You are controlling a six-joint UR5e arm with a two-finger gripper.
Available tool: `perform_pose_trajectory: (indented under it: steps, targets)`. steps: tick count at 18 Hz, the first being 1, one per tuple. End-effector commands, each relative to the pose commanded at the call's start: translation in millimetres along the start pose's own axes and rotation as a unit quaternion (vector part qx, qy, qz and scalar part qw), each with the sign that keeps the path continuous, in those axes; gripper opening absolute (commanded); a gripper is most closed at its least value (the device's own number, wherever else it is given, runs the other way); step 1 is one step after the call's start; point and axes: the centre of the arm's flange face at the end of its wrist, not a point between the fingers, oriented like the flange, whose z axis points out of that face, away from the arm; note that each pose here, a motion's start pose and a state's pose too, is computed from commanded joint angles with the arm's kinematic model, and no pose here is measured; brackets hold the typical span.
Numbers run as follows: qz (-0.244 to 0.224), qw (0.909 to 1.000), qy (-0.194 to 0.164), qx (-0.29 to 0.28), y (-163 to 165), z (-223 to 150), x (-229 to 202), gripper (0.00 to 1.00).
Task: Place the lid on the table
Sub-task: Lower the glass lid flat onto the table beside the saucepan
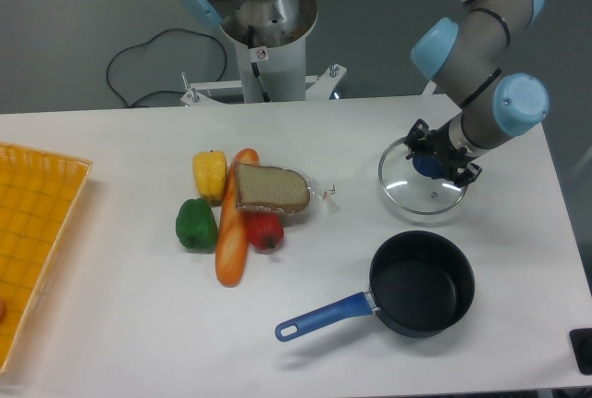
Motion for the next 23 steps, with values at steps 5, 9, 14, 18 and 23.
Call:
perform_pose_trajectory:
  steps: [5,9,14,18,23]
  targets:
    - [0.005,1.0,-0.002,0.0,1.0,3.8,0.4,0.65]
    - [0.007,1.0,0.002,0.0,2.0,8.6,1.2,0.65]
    - [0.007,1.0,0.003,0.0,2.1,9.4,1.5,0.65]
    - [0.007,1.0,0.005,0.0,2.1,10.9,1.5,0.65]
    - [0.007,1.0,0.007,0.0,2.0,14.0,0.7,0.65]
